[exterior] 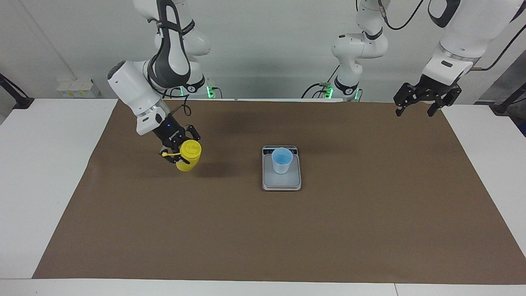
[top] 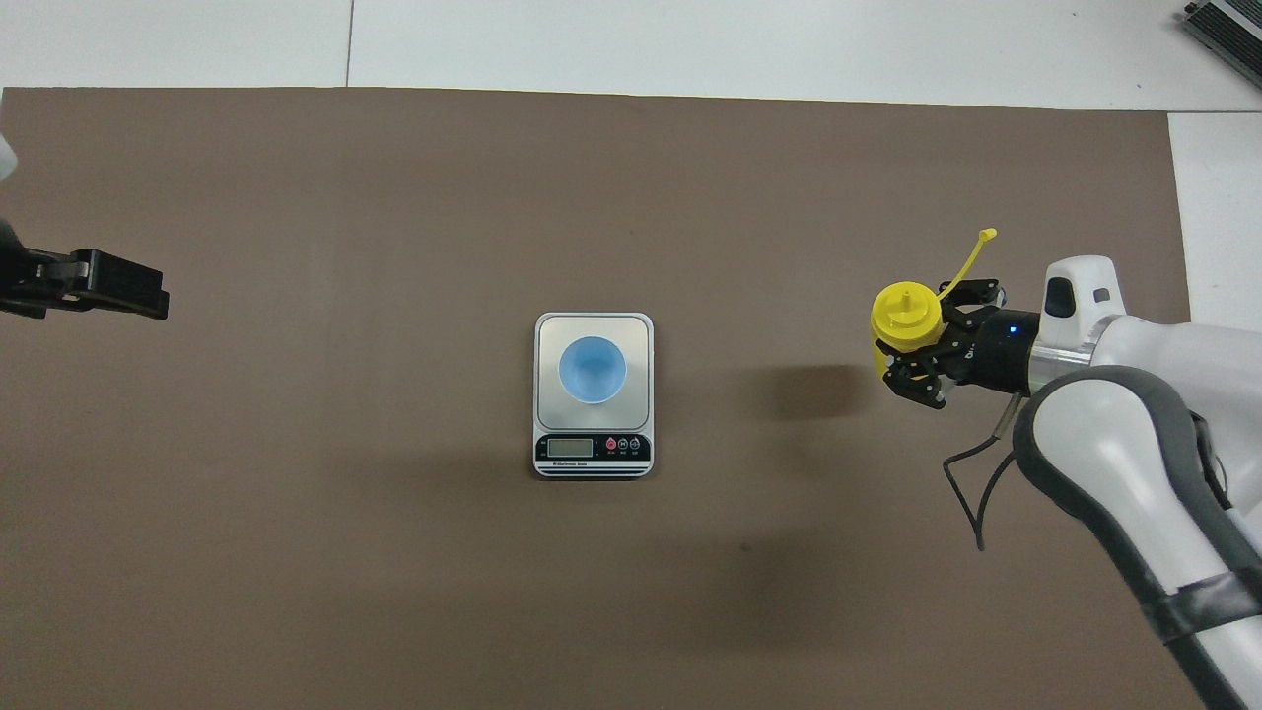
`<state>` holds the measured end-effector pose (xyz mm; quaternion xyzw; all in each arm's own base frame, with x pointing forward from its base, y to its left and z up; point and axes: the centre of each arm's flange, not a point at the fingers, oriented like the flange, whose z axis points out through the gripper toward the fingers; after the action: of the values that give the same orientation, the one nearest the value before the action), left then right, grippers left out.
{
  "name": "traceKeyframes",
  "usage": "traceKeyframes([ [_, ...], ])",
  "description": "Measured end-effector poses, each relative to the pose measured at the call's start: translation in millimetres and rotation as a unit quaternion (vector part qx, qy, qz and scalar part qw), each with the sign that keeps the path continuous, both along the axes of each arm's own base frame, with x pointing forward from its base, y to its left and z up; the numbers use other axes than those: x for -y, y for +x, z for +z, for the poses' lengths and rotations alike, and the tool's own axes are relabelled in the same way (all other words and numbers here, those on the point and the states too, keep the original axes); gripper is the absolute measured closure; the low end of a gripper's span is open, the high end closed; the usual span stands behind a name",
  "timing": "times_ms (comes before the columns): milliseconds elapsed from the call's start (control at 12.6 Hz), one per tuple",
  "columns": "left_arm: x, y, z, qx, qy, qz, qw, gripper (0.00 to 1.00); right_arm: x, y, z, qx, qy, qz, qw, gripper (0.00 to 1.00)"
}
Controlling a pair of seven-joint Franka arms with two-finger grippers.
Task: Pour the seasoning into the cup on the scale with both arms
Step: 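Turn the yellow bottle upright and carry it back beside the scale, then set the yellow bottle down and open the right gripper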
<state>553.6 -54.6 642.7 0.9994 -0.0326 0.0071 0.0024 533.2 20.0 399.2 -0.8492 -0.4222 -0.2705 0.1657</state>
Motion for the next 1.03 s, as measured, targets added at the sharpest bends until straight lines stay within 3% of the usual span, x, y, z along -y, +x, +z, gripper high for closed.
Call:
traceKeyframes([
  [397, -6, 2, -6, 0.0, 0.0, 0.005, 1.0, 0.0, 40, -34.5, -58, 0.055, 0.074, -0.011, 0.996, 0.54],
  [635, -6, 2, -6, 0.001, 0.0, 0.005, 1.0, 0.0, 46, -42.4, -76, 0.064, 0.085, -0.01, 0.994, 0.49],
  [794, -6, 2, -5, 0.001, 0.0, 0.005, 1.0, 0.0, 47, -42.1, -75, 0.064, 0.085, -0.01, 0.994, 0.28],
  [953, -6, 3, -5, 0.002, 0.0, 0.005, 1.0, 0.0, 50, -42.6, -75, 0.065, 0.085, -0.014, 0.994, 0.0],
  [1032, -6, 3, -5, 0.003, 0.0, 0.005, 1.0, 0.0, 54, -44.4, -77, 0.063, 0.086, -0.018, 0.994, 0.0],
])
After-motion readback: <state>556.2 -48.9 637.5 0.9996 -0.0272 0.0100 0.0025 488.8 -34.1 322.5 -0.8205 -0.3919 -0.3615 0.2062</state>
